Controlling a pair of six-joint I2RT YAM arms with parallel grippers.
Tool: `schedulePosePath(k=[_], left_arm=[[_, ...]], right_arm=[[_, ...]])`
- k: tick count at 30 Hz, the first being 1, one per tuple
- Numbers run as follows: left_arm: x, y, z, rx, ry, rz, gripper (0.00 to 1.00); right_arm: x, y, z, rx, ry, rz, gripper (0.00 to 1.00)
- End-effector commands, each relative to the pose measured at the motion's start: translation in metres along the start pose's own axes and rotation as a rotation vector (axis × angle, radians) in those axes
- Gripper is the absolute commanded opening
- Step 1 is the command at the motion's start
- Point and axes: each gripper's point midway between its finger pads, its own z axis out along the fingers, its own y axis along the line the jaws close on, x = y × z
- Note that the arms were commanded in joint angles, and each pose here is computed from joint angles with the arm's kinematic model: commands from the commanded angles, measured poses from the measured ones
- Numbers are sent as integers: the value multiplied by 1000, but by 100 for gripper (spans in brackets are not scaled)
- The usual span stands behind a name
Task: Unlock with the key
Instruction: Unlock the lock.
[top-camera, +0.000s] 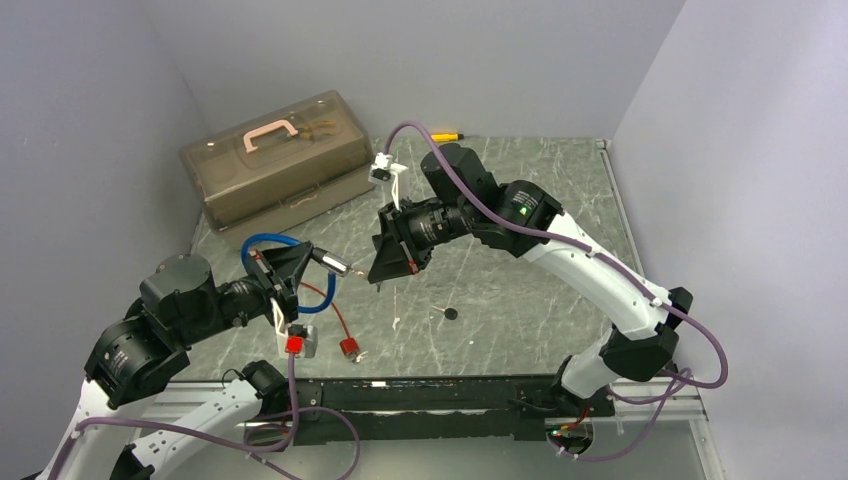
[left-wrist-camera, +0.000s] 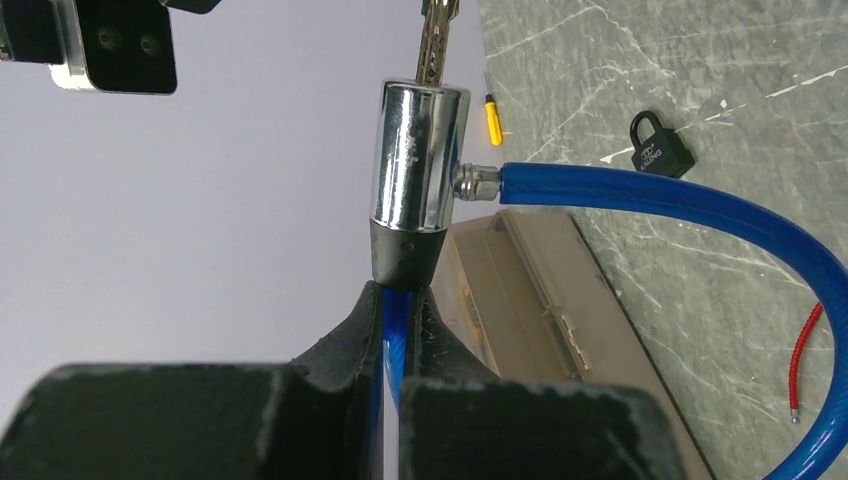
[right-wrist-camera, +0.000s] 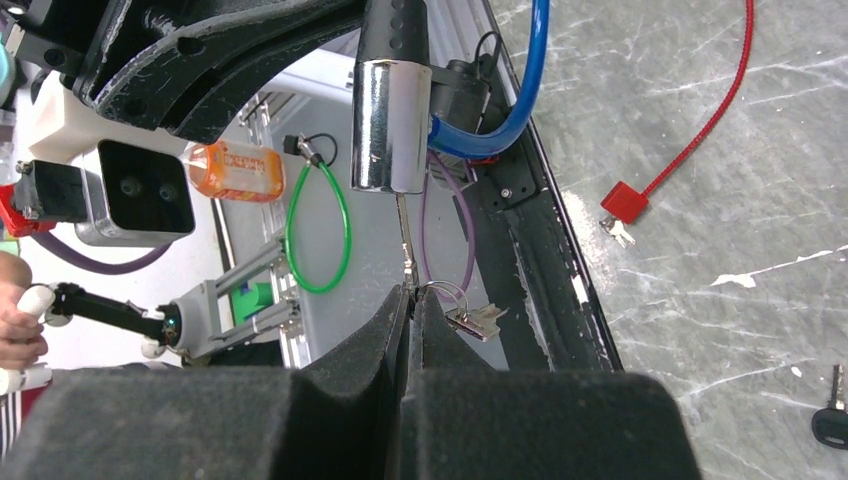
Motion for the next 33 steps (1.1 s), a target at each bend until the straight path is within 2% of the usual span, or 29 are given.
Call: schedulePosePath(k=[1,22,33], left_arm=[[-17,22,-5,-64,-76,53,0],[-20,18,0,-53,-95,73,0],[-22,23,-2,-98,-112,-23,0]], right_arm=[[-24,-4,7,19,-94,-23,0],[-38,-9,23,9,-126,-3,0],[-30,4,15,-74,-174,-49,0]])
